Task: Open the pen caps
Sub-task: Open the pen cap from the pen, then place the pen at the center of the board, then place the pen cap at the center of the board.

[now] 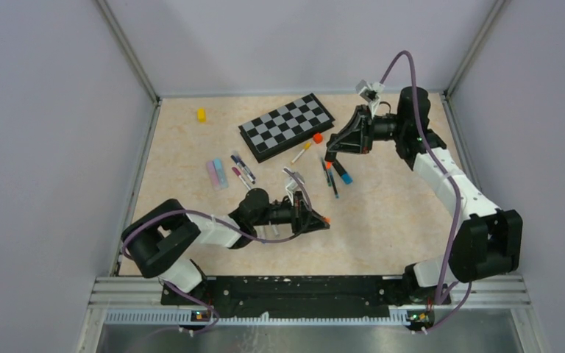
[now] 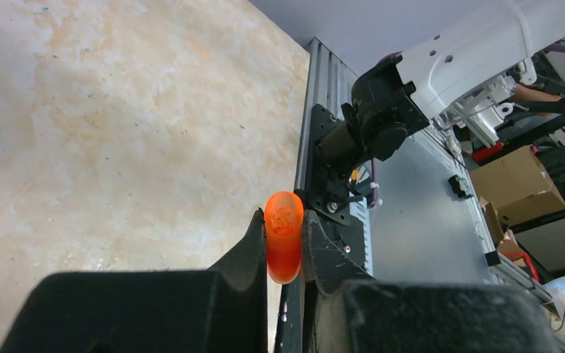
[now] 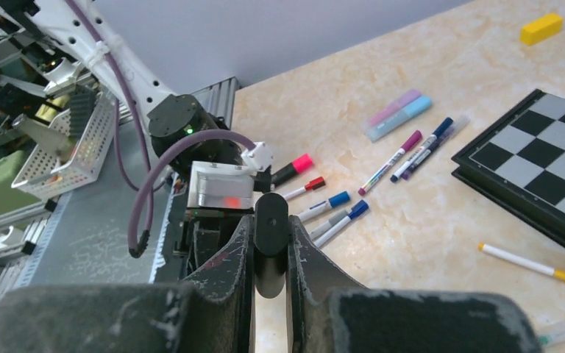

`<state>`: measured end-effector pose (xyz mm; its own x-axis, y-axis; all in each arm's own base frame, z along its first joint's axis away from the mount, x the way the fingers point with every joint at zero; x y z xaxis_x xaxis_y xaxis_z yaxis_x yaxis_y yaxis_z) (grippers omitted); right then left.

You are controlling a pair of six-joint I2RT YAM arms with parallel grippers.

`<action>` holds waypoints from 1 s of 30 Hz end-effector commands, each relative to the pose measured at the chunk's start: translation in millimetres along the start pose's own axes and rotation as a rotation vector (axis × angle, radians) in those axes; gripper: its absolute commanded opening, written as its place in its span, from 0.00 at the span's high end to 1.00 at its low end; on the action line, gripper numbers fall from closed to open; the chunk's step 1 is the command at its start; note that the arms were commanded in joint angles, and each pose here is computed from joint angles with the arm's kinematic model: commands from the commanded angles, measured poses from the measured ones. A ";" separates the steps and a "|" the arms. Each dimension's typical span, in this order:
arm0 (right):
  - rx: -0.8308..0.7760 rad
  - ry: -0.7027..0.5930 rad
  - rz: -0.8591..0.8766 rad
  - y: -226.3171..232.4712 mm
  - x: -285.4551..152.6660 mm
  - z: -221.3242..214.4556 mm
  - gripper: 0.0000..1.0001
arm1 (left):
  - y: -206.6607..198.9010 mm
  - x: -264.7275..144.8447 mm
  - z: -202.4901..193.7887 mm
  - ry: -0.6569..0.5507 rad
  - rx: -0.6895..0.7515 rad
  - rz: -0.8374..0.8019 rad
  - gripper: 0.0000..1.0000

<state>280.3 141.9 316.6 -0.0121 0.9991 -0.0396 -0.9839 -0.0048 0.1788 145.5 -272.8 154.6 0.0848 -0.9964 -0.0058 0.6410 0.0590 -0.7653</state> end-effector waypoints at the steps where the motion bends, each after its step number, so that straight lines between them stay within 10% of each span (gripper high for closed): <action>1: -0.019 0.033 -0.113 -5.7 -6.6 2.5 1.00 | -15.9 -9.8 8.6 -0.030 0.072 -0.028 1.00; 15: 0.327 0.046 -1.049 -62.7 -118.3 -93.5 1.00 | 13.3 -29.5 35.4 -0.202 0.098 0.621 1.00; 30: 0.543 0.286 -1.118 -107.9 -133.5 -139.7 0.99 | 79.1 -23.5 72.7 -0.127 -0.083 1.005 1.00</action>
<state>350.5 10.8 160.3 0.6678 0.4397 -0.6006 -0.2923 0.8970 0.3317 225.0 -250.2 146.8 0.6436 -0.5543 -0.5277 0.2793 0.8121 -0.5123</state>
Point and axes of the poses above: each gripper's point midway between its finger pads, its own x axis out along the fingers, its own y axis along the line the jaws close on, z = x × y, the point moved 10 cm from there along -x, back along the fingers, and after that the axes turned 11 degrees about -x, right-handed, at the moved point
